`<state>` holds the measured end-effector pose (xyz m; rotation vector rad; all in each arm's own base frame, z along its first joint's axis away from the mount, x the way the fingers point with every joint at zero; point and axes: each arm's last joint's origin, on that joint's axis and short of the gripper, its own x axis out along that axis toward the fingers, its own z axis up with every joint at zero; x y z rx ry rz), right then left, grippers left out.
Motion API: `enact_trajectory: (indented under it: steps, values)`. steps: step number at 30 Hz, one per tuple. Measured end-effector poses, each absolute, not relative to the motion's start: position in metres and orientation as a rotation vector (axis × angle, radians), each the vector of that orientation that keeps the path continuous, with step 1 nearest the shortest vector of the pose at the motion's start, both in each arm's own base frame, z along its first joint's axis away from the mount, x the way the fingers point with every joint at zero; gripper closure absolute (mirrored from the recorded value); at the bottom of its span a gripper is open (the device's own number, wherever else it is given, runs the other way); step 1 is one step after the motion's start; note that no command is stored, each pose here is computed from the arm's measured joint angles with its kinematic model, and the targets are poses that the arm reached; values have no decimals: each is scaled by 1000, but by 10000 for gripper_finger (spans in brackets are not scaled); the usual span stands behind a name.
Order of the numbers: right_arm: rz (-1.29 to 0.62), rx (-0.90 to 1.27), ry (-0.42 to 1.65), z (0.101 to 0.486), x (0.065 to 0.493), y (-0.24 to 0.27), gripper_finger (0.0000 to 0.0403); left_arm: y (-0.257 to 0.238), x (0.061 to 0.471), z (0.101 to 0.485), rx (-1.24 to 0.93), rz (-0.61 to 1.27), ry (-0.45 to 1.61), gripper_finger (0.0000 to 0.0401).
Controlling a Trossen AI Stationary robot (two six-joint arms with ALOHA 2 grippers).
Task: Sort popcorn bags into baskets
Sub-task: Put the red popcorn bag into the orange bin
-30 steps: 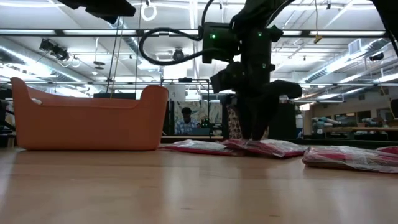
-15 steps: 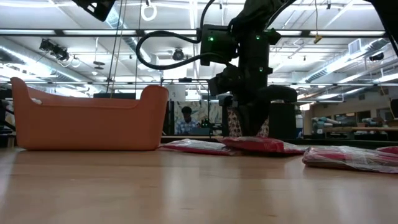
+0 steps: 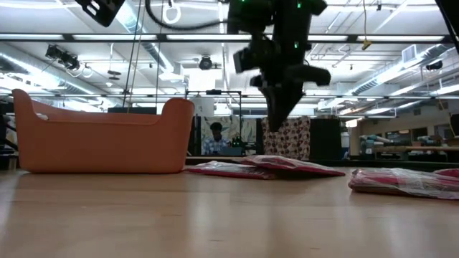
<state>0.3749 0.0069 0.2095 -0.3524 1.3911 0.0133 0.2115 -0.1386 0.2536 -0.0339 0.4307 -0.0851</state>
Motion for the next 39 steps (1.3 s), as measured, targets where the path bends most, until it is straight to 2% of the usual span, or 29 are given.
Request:
enact_trajectory:
  steps: [4, 9, 19, 31, 39]
  values:
    - [22, -278, 1377, 213, 374, 13, 395, -136, 212, 253, -53, 1, 415, 362]
    - [10, -184, 1393, 208, 372, 18, 356, -136, 212, 253, -51, 3, 416, 362]
    - [-177, -307, 1197, 210, 373, 86, 289, -133, 212, 253, -14, 75, 401, 362]
    - [-307, -326, 1028, 205, 360, 136, 161, -134, 211, 251, -20, 71, 418, 362]
    - [-375, -341, 971, 191, 350, 147, 147, -132, 209, 247, -31, 89, 460, 362]
